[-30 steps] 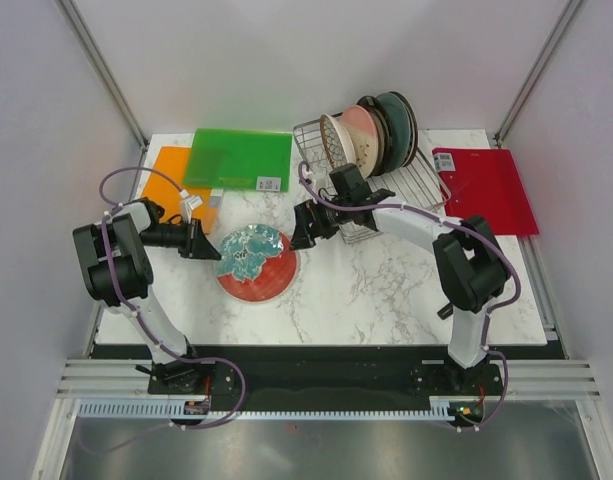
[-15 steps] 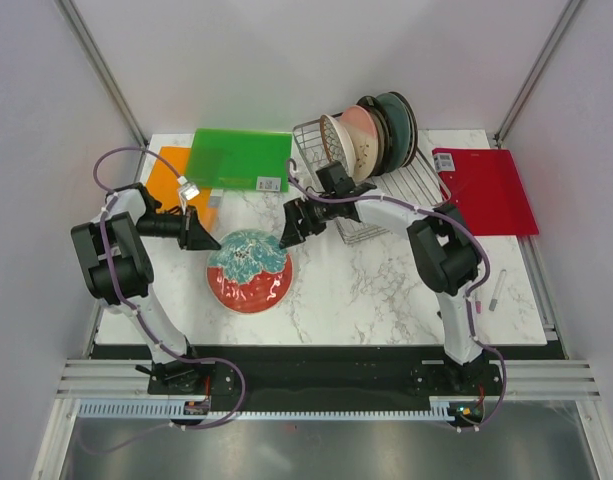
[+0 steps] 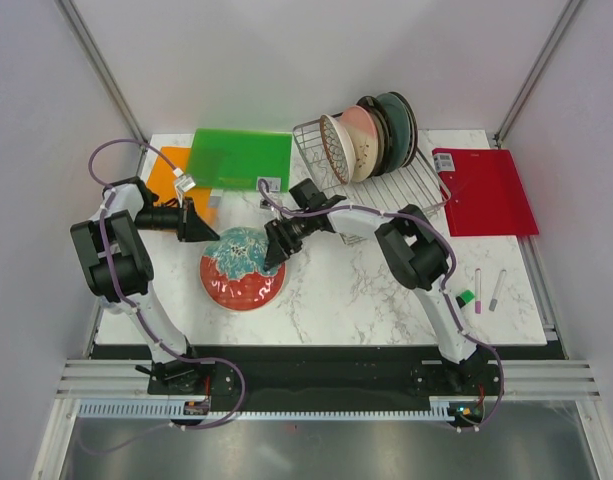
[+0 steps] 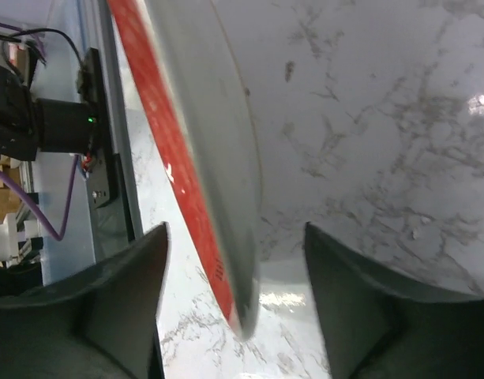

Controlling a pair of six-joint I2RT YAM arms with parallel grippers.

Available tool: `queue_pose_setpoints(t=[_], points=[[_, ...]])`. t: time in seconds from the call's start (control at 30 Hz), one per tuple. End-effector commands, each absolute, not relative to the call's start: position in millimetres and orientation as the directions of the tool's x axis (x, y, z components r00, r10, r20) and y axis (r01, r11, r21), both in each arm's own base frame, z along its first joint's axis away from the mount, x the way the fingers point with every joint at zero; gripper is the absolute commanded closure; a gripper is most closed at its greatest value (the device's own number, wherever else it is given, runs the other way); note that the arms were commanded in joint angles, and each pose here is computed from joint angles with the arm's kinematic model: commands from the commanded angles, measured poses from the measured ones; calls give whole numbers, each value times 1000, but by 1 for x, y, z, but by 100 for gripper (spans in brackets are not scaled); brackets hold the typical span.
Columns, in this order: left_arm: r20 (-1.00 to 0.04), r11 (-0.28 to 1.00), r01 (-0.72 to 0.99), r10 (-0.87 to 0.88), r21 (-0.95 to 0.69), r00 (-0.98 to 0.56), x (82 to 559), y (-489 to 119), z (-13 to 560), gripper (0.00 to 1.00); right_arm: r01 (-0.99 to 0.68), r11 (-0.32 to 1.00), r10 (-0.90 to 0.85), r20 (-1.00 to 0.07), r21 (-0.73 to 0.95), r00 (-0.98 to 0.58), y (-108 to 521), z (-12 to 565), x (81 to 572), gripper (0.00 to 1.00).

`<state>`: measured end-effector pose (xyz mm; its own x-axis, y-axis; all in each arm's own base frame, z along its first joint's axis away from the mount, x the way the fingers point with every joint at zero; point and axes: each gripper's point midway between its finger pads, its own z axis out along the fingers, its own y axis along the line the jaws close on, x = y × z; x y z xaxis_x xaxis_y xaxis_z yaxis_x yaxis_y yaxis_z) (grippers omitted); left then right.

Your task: Load the plates into the dish rack

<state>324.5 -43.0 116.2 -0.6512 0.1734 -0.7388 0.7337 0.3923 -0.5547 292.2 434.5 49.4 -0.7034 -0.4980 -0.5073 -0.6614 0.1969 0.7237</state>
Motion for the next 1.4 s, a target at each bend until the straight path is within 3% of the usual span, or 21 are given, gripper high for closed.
queue_pose_setpoints(t=[0.0, 0.13, 0.17, 0.27, 0.3, 0.37, 0.4, 0.43, 0.47, 0.5, 0.77, 0.97, 1.1, 1.13, 1.27, 1.37], points=[[-677, 346, 653, 63, -674, -733, 314, -56, 146, 97, -711, 52, -430, -627, 701, -649, 458, 90, 301, 35], [-654, 369, 629, 74, -684, -753, 314, -53, 136, 97, -720, 43, -381, -655, 693, -653, 463, 113, 312, 60], [-641, 377, 619, 80, -690, -763, 312, -52, 131, 97, -724, 39, -370, -663, 689, -651, 463, 120, 315, 78], [-634, 405, 608, 87, -683, -769, 316, -49, 123, 97, -736, 47, -339, -683, 675, -647, 461, 137, 324, 100], [-646, 424, 616, 91, -664, -758, 322, -46, 119, 91, -741, 54, -329, -689, 669, -646, 459, 142, 328, 100], [-613, 478, 577, 96, -662, -784, 325, -41, 115, 75, -755, 68, -311, -706, 652, -637, 455, 155, 336, 100], [-622, 497, 583, 104, -643, -776, 326, -39, 117, 58, -763, 80, -309, -712, 642, -631, 450, 159, 340, 100], [-642, 533, 589, 108, -607, -759, 334, -34, 119, 50, -782, 101, -296, -732, 615, -613, 448, 167, 349, 100], [-660, 582, 598, 135, -551, -739, 334, -29, 127, 4, -790, 119, -292, -739, 602, -607, 443, 178, 351, 100], [-677, 612, 603, 145, -512, -722, 338, -24, 133, 0, -802, 141, -274, -756, 580, -595, 436, 186, 363, 100], [-825, 829, 529, 163, -183, -541, 361, 2, 218, 0, -874, 350, -150, -901, 336, -407, 386, 278, 435, 100], [-851, 792, 598, 227, -120, -473, 355, -25, 234, 0, -783, 617, -3, -995, 73, -96, 352, 388, 485, 100], [-837, 742, 653, 254, -152, -484, 360, -57, 218, 0, -506, 862, 85, -994, 39, 69, 313, 427, 517, 100], [-837, 742, 647, 233, -176, -495, 363, -63, 216, 0, -362, 932, 75, -992, 32, 106, 291, 431, 528, 100], [-833, 768, 611, 201, -192, -515, 380, -80, 203, 0, -102, 994, -4, -967, -31, 254, 267, 458, 527, 100], [-842, 782, 576, 130, -237, -524, 387, -83, 206, 0, -20, 992, -115, -955, -125, 275, 264, 449, 528, 100]])
